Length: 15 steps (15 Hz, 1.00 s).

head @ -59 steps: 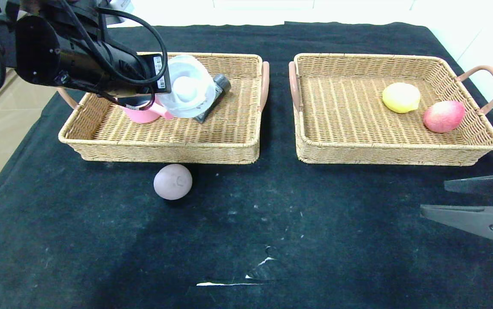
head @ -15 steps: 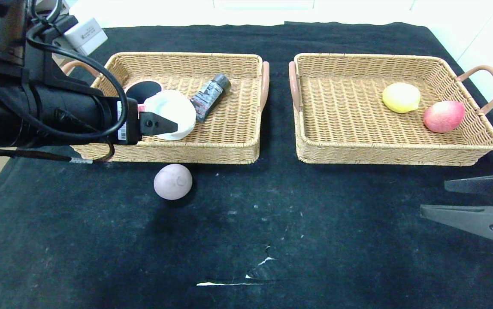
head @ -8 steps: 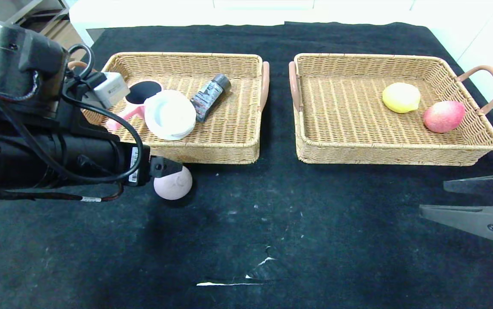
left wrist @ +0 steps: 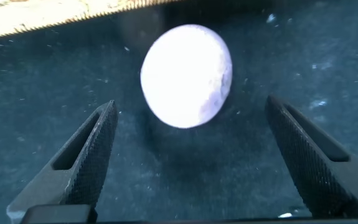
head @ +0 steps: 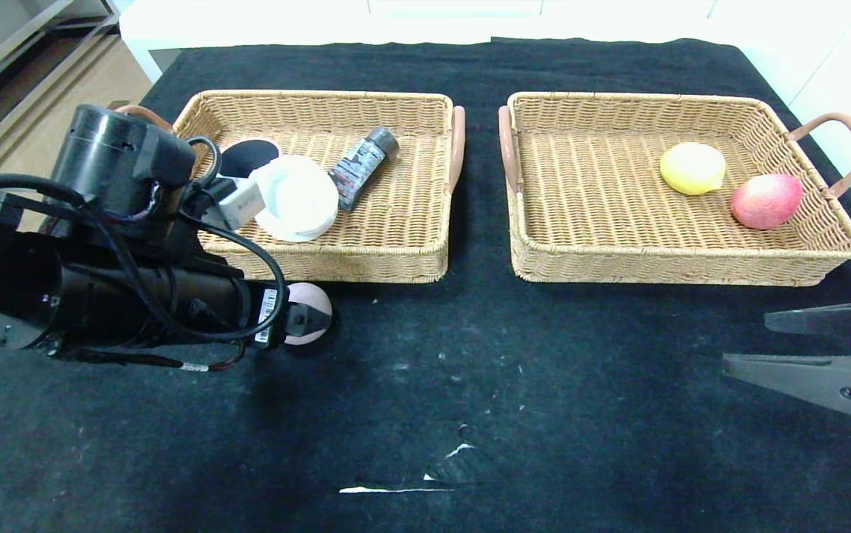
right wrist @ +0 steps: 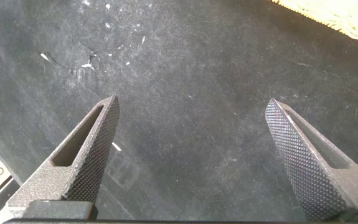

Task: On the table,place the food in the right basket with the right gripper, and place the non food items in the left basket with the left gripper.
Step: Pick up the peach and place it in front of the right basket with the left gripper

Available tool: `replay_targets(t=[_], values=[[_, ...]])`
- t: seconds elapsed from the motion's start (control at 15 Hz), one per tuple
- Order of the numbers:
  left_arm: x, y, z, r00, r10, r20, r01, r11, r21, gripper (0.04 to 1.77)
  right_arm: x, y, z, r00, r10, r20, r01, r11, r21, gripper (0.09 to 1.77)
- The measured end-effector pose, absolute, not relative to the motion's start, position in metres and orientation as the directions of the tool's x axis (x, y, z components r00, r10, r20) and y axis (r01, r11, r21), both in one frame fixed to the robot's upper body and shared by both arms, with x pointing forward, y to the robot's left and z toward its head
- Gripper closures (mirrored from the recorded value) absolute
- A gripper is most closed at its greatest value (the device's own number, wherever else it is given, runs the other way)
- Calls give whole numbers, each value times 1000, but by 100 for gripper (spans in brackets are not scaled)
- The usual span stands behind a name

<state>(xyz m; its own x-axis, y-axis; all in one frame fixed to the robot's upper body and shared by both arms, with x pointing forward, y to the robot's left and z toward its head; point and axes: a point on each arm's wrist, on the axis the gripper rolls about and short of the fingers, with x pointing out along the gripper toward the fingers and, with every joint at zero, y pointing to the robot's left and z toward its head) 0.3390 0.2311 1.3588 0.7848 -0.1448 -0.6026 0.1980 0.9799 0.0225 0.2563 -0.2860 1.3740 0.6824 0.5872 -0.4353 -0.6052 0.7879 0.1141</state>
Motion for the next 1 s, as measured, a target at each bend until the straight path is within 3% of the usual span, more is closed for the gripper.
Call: replay_targets(t=[0.4,1.0], values=[[361,225,1351,807,-99,-582,142,989,29,10,256,-286,1374,683,587,-434,-605,788,114,15],[369,222,1339,785,-86,-614,134,990,32,9,256,-286,1375,685,587,-432,-605,788,112,15]])
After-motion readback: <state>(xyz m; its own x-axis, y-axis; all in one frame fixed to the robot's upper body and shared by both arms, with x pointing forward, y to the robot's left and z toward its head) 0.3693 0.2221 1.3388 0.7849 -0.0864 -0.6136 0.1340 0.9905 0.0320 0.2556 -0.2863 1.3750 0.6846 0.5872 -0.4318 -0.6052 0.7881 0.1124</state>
